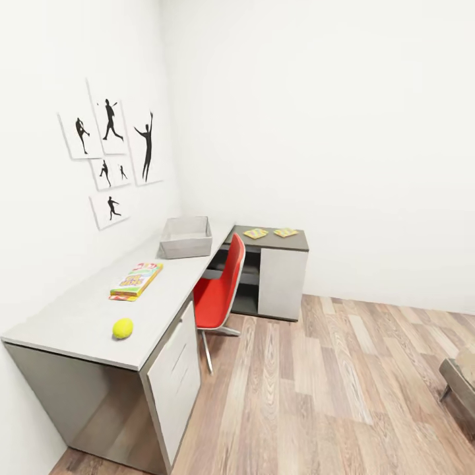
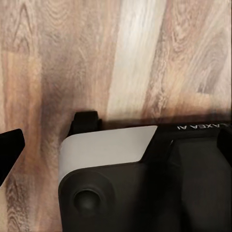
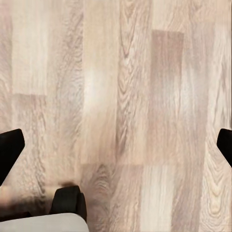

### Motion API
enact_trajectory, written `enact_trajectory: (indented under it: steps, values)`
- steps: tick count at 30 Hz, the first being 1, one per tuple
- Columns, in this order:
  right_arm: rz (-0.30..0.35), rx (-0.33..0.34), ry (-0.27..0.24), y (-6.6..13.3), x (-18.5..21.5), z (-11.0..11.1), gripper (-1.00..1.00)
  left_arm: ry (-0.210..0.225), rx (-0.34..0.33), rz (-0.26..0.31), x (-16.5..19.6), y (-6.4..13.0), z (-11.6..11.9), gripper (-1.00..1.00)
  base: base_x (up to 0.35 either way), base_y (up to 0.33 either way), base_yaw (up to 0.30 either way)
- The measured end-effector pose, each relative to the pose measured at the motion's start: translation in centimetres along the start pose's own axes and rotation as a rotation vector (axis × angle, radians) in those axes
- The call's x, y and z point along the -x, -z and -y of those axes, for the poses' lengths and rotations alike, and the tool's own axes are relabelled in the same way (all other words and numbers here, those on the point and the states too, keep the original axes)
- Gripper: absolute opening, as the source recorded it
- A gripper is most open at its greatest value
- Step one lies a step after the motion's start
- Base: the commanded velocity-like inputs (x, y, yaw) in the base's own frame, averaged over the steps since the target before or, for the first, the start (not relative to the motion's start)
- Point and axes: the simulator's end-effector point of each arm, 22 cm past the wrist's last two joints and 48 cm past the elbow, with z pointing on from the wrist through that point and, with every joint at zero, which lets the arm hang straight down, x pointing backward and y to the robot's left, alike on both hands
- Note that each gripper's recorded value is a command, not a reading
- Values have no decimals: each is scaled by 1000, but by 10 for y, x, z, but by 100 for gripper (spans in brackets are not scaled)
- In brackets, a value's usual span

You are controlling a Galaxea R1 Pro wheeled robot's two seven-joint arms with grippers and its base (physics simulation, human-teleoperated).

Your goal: Put all the toys in the child's room - the three board games (two on the bed and one on the table), the two jigsaw puzzles on the table, and the tennis ball on the table - inside the toy box on the table in the child's room.

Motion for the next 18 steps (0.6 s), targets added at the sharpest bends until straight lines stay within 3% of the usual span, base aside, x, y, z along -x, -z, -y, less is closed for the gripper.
enact_trajectory:
  steps: [7,15,16,17,18]
  values:
    - [51,2,-70,8,55,29,100,-17,-32,2,26,9,41,100,0,0,-290]
    - [103,1,-118,20,115,46,100,-25,-33,39,67,22,56,100,0,0,-292]
    - [121,2,-120,23,127,48,100,-24,-33,50,75,25,57,100,0,0,-292]
    - [180,7,-120,34,165,50,100,-23,-39,90,103,35,61,100,0,0,-292]
    - [183,7,-119,35,167,49,100,-22,-39,92,104,36,61,100,0,0,-292]
